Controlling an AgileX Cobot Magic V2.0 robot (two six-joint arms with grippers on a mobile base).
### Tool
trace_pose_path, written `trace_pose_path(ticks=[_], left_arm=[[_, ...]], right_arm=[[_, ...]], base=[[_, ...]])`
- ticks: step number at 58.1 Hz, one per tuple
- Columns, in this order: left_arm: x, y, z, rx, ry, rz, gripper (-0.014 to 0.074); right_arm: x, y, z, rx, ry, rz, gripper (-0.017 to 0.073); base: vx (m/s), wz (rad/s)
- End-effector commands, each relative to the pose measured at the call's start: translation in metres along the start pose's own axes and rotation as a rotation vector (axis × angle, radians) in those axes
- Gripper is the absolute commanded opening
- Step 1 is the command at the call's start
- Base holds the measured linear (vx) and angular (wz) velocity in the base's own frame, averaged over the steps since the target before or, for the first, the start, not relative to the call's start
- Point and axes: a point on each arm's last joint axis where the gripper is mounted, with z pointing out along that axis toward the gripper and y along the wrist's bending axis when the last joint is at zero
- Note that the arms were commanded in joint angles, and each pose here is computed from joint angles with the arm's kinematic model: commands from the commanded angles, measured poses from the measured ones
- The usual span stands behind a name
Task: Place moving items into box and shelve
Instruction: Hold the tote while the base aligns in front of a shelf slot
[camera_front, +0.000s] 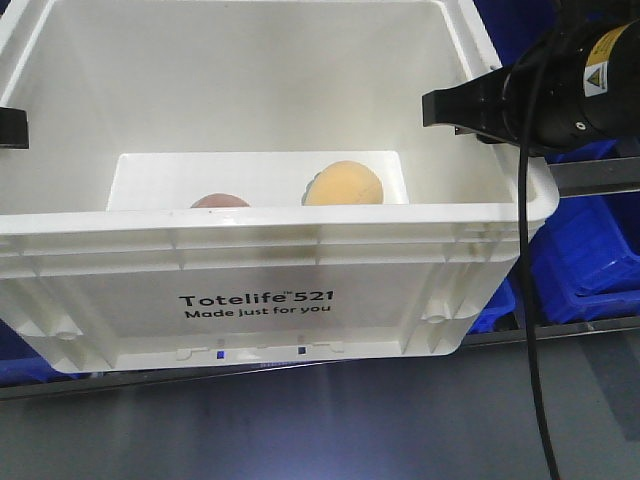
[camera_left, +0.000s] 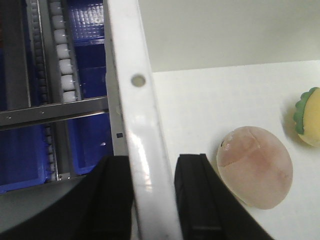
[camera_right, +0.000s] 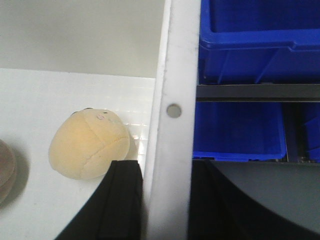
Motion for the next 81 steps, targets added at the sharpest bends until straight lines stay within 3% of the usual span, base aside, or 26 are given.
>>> trace_pose_path(ticks=[1,47,81], left_arm=[[-0.0204,-0.0031,-0.0222,0.025,-0.218,0.042,0.0140],[-0.0204,-0.0031,-0.0222,0.025,-0.218,0.042,0.0140],[-0.0204,-0.0031,-0.0222,0.025,-0.218,0.042,0.0140]], right_arm=[[-0.0224,-0.0033,-0.0225,-0.016,-0.204,-0.040,0.0113],[-0.0225,-0.0033,-0.0225,-0.017,-0.205,-0.040,0.0113],[-0.0225,-0.0033,-0.0225,-0.017,-0.205,-0.040,0.0113]], base=[[0.04,0.34],[0.07,0.31],[0.14,0.04]])
